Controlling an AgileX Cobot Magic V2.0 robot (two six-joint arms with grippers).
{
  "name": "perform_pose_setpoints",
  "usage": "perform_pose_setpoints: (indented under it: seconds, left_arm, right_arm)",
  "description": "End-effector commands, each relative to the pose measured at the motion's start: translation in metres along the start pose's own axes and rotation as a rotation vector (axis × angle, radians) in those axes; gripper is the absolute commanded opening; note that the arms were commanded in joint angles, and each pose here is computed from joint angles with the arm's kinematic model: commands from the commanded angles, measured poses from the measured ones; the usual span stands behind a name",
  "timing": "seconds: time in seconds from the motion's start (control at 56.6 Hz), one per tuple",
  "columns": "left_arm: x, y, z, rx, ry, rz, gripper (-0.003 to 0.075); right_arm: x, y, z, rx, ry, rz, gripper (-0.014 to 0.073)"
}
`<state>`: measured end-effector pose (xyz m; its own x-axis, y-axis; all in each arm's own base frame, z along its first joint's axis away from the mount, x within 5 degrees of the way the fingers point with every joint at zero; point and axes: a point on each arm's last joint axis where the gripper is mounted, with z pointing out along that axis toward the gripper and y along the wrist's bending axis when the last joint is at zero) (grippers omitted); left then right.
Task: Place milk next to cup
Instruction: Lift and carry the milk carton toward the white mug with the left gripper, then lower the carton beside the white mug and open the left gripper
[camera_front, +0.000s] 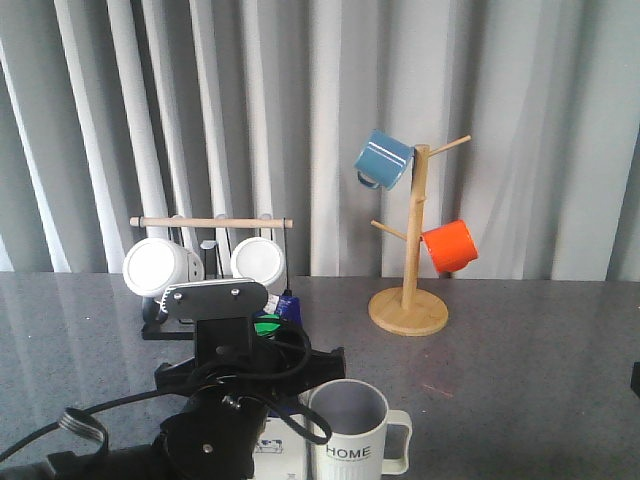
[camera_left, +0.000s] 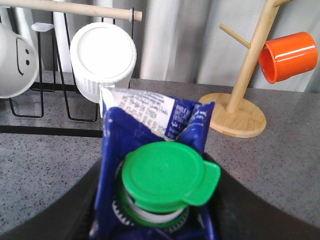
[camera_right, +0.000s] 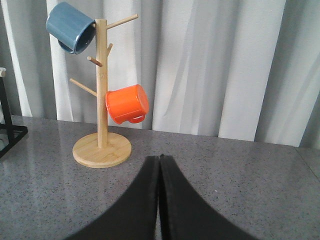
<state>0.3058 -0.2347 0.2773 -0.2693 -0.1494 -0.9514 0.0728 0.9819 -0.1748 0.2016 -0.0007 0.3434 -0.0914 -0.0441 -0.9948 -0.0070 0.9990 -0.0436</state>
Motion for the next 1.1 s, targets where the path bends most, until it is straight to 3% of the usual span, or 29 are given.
perform_pose_setpoints:
  seconds: [0.0,0.088,0.177,0.424,0.725,0.901,1.007,1.078]
  left_arm:
    - [-0.015,-0.002,-0.006,0.003,-0.023,-0.064,0.0125]
    - [-0.015,-0.002,-0.006,0.003,-0.023,-0.062,0.0180]
    - [-0.016,-0.001,-0.006,-0.009,-0.031,-0.055,0.0289]
    - [-0.018,0.002,-0.007,-0.039,-0.051,0.029,0.0738]
    - [-0.030,0.005,-0.015,-0.037,-0.081,0.022,0.0704]
    - [-0.060,0.012,-0.035,-0.031,-0.157,-0.033,0.0666]
    - [-0.088,0.016,-0.057,0.010,-0.256,-0.026,0.0603]
    - [-0.105,0.019,-0.071,0.036,-0.336,0.003,0.0505]
  right_arm:
    - [-0.017,-0.001,-0.003,-0.001,-0.101,-0.006,-0.0008]
    - [-0.017,-0.001,-0.003,-0.001,-0.101,-0.006,-0.0008]
    - [-0.017,-0.001,-0.003,-0.001,-0.101,-0.006,-0.0008]
    - [-0.017,-0.001,-0.003,-0.001,-0.101,-0.006,-0.0008]
    - [-0.017,-0.001,-0.003,-0.001,-0.101,-0.006,-0.0008]
    - [-0.017,-0.001,-0.003,-0.001,-0.100,-0.006,-0.0008]
    - [-0.017,-0.001,-0.003,-0.001,-0.100,-0.006,-0.0008]
    - [-0.017,-0.001,-0.003,-0.001,-0.100,-0.006,-0.0008]
